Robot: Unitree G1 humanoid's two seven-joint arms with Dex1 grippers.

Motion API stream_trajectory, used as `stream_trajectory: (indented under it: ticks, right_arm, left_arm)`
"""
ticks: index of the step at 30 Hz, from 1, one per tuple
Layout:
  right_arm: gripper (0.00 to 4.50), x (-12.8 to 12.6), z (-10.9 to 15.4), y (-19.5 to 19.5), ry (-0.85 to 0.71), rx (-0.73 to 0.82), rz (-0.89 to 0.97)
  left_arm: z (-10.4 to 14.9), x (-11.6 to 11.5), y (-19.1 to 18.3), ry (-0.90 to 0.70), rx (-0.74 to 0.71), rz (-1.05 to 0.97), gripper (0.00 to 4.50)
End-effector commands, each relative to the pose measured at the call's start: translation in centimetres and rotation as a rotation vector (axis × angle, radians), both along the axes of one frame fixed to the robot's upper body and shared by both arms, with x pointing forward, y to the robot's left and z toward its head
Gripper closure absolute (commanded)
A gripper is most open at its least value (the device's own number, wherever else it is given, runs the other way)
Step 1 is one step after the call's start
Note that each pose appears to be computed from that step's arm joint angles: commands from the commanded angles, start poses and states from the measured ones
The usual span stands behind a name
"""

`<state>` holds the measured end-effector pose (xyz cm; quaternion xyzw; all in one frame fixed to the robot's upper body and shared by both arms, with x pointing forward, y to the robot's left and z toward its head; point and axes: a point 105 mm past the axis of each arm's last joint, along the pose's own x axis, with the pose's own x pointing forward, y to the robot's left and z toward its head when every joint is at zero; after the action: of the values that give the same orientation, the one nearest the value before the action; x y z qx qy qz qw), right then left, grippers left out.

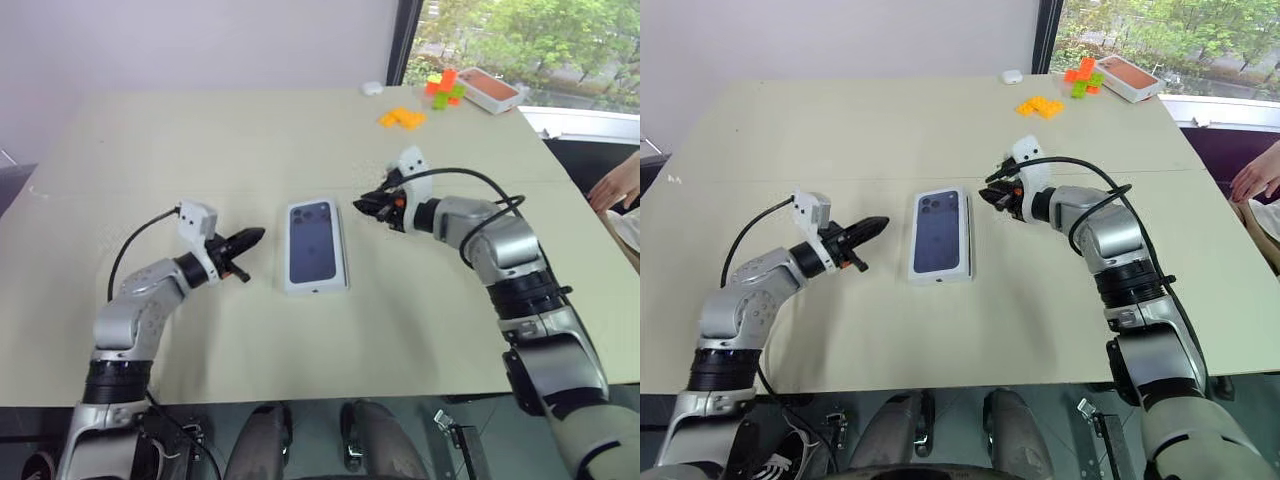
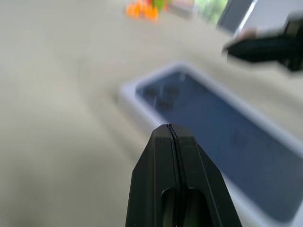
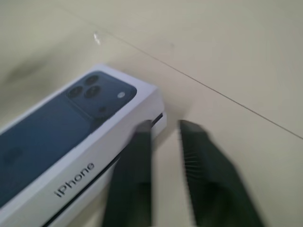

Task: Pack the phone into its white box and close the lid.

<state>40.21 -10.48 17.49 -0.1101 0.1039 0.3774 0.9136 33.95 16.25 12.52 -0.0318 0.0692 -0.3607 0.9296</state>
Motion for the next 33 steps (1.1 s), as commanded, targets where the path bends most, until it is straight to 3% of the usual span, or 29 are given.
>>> stream_trajectory:
  ticks: [1,3,6,11,18,33]
  right_arm:
    - [4.47,-0.7,0.4,0.7,-0.11,-0.141,0.088]
    - [4.47,-0.9,-0.1,0.8,-0.119,-0.184,0.111]
    - [4.47,-1.0,-0.2,0.8,-0.133,-0.205,0.125]
    - [4.47,-1.7,-0.6,0.5,-0.182,-0.316,0.212]
    - [4.47,-2.6,-0.3,1.1,-0.193,-0.307,0.261]
    - [4.47,-4.2,-2.8,3.0,-0.161,-0.349,0.331]
  left_arm:
    - [-0.5,0.1,-0.2,0.029,0.094,-0.015,4.5]
    - [-0.7,0.4,-0.3,0.015,0.16,-0.007,4.5]
    - [-0.5,0.6,-0.4,0.062,0.121,-0.025,4.5]
    - [-1.5,1.0,-1.4,0.118,0.182,-0.088,4.5]
    - [-2.1,1.6,-3.9,0.106,0.164,-0.116,4.5]
    - [0.2,2.1,-5.3,0.059,0.073,-0.129,4.5]
